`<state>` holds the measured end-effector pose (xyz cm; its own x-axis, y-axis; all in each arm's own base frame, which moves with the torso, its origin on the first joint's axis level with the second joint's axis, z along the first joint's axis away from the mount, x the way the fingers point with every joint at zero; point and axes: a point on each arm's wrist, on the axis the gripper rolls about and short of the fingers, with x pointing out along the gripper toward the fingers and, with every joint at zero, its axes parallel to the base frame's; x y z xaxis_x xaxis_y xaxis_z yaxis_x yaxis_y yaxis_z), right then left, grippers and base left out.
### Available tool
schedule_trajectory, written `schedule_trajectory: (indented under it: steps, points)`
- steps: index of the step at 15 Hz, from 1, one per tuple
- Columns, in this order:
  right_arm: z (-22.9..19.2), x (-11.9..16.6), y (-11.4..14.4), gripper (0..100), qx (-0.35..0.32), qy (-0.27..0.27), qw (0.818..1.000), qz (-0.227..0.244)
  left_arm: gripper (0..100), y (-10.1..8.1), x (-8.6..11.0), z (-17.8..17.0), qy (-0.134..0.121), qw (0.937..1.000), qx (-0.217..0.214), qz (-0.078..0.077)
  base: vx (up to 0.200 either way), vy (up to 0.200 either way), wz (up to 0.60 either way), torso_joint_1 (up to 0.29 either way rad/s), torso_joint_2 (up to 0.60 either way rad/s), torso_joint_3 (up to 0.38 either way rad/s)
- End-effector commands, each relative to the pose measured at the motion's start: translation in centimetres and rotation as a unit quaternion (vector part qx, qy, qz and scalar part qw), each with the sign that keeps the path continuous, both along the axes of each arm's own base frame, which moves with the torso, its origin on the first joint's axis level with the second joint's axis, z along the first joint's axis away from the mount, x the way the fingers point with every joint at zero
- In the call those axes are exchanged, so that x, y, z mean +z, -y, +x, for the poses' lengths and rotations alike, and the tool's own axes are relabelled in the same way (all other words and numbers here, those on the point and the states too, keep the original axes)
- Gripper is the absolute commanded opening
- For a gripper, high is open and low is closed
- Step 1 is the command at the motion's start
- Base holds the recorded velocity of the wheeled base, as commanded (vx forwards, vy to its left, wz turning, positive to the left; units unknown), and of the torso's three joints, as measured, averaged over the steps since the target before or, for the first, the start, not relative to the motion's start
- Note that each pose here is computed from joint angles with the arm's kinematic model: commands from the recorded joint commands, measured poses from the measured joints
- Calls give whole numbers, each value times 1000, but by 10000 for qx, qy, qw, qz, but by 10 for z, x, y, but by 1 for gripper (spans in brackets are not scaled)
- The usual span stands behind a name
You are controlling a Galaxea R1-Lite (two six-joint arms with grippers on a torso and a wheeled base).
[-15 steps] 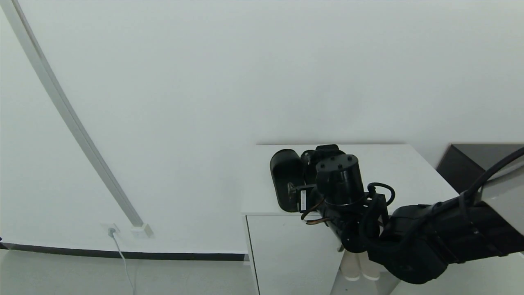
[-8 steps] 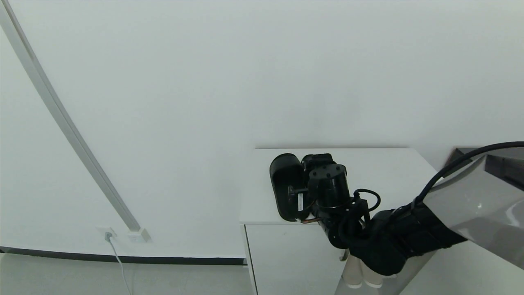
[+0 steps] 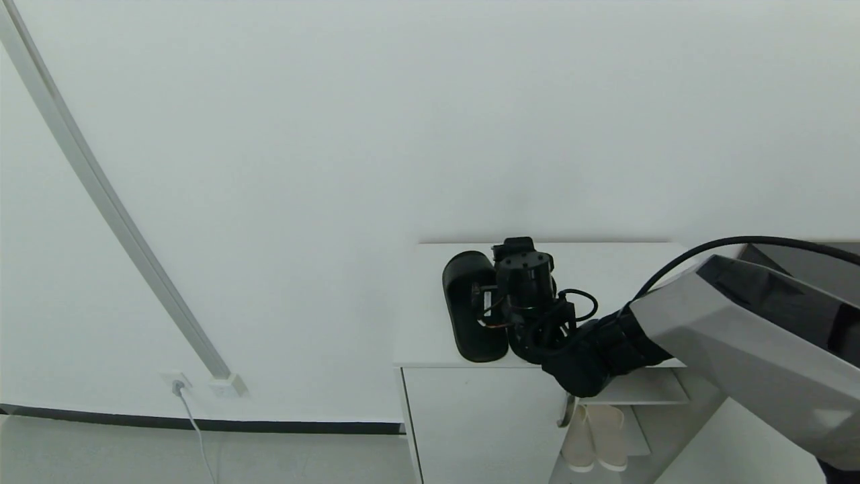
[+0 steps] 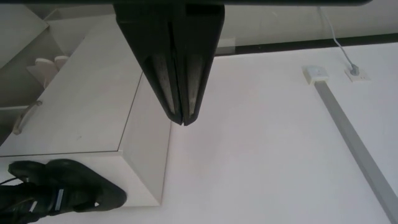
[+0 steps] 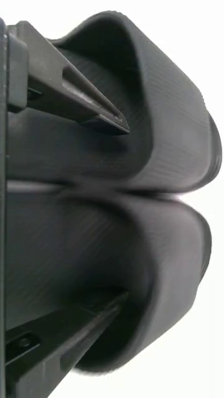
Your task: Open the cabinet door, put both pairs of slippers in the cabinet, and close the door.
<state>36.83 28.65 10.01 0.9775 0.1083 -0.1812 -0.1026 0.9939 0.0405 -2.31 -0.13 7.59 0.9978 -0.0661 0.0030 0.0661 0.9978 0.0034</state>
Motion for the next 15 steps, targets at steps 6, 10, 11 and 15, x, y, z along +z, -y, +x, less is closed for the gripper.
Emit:
schedule_trajectory:
  steps: [6, 10, 11, 15]
  points:
    - [15, -13, -11, 0, 27, 20, 9999, -137, 0, 0, 0, 0, -7, 10000, 1, -1, 0, 0, 0, 0, 0, 0]
    - [13, -11, -9, 0, 24, 31, 9999, -113, 0, 0, 0, 0, -7, 10000, 1, -1, 0, 0, 0, 0, 0, 0]
    - [12, -7, -8, 0, 24, 43, 9999, -103, 0, 0, 0, 0, -7, 10000, 1, -1, 0, 0, 0, 0, 0, 0]
    - [-21, 23, 1, 0, 350, 45, 9994, -53, 0, 0, 0, 0, -7, 10000, 1, 7, 0, 0, 0, 0, 0, 0]
